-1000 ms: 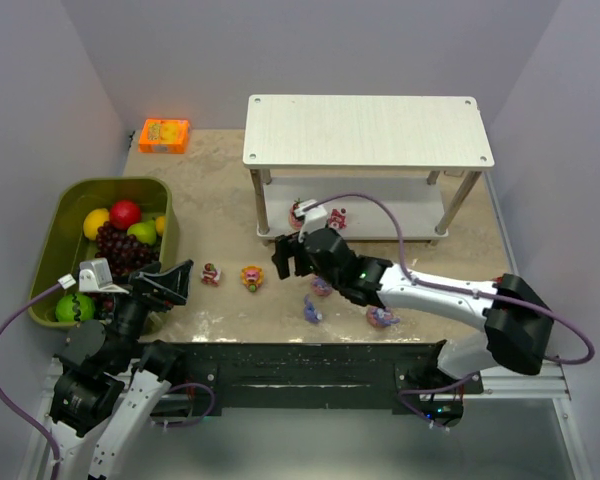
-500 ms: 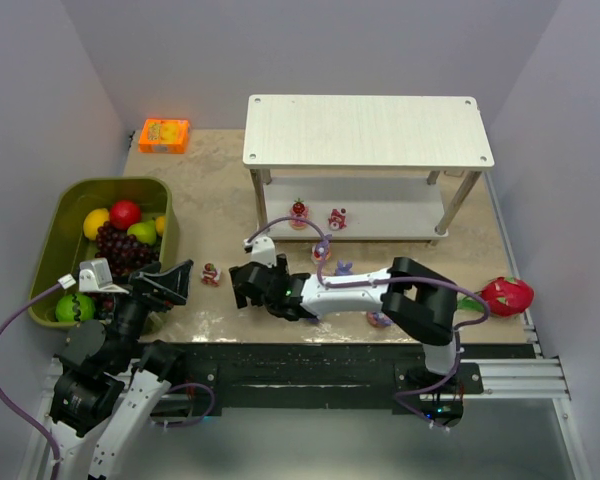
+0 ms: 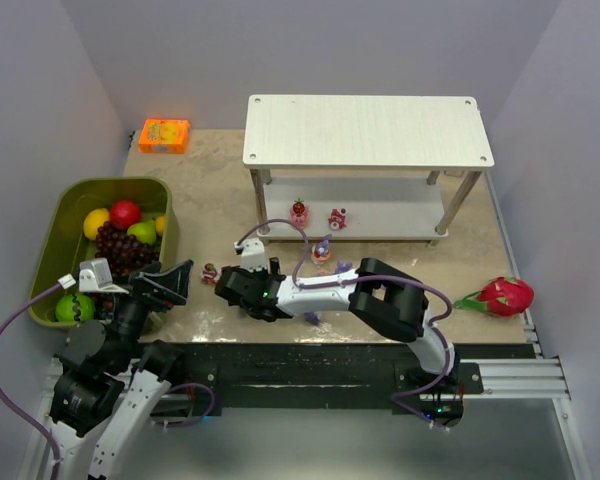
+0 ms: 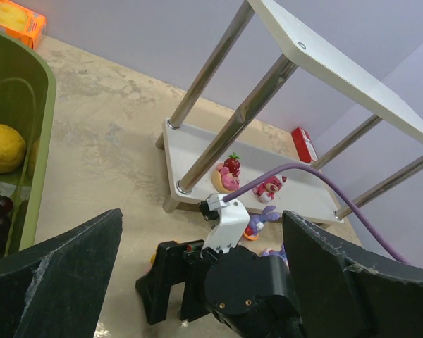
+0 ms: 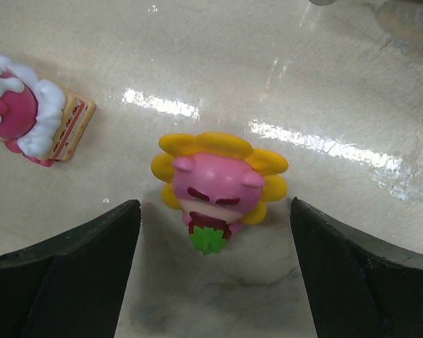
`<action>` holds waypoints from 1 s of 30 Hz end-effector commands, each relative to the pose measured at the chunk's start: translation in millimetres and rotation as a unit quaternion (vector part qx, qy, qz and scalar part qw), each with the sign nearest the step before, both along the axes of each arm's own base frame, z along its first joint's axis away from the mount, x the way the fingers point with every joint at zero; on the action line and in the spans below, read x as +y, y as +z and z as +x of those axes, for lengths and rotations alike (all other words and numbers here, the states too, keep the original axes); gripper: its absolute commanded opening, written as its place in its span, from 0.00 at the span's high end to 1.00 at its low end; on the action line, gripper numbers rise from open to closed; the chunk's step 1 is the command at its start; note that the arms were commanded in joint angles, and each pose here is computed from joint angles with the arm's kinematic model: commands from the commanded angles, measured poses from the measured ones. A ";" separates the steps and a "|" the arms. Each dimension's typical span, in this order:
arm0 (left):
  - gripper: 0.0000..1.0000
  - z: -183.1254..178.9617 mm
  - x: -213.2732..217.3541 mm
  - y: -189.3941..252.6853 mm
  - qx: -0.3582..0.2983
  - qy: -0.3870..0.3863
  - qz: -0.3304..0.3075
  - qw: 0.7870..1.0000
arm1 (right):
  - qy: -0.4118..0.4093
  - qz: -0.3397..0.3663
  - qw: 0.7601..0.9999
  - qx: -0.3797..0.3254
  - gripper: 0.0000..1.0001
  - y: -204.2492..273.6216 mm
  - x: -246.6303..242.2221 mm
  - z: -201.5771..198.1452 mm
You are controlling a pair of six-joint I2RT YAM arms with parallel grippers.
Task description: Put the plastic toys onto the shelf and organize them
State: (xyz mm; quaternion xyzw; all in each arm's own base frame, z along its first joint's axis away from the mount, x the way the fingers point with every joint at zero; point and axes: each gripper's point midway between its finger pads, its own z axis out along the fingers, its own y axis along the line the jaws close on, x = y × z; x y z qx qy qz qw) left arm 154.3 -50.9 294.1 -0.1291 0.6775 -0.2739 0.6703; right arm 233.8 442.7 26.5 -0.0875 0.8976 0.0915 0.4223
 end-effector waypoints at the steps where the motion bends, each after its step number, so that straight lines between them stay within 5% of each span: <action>1: 0.00 -4.7 3.2 8.3 -0.017 0.004 -0.011 1.000 | -0.033 0.003 0.999 -0.020 0.11 5.4 4.4 14.5; 16: 0.00 -3.7 2.2 7.7 -0.015 0.002 -0.010 1.000 | -0.075 -0.003 0.997 -0.014 0.27 -13.5 -4.5 27.1; 24: 0.00 -3.7 2.3 7.7 -0.015 0.002 -0.009 1.000 | -0.074 0.006 0.997 -0.024 0.69 -2.6 -4.4 32.9; 30: 0.00 -4.3 2.5 8.2 -0.016 0.002 -0.009 1.000 | -0.062 0.011 0.997 -0.053 0.80 32.2 -11.8 37.3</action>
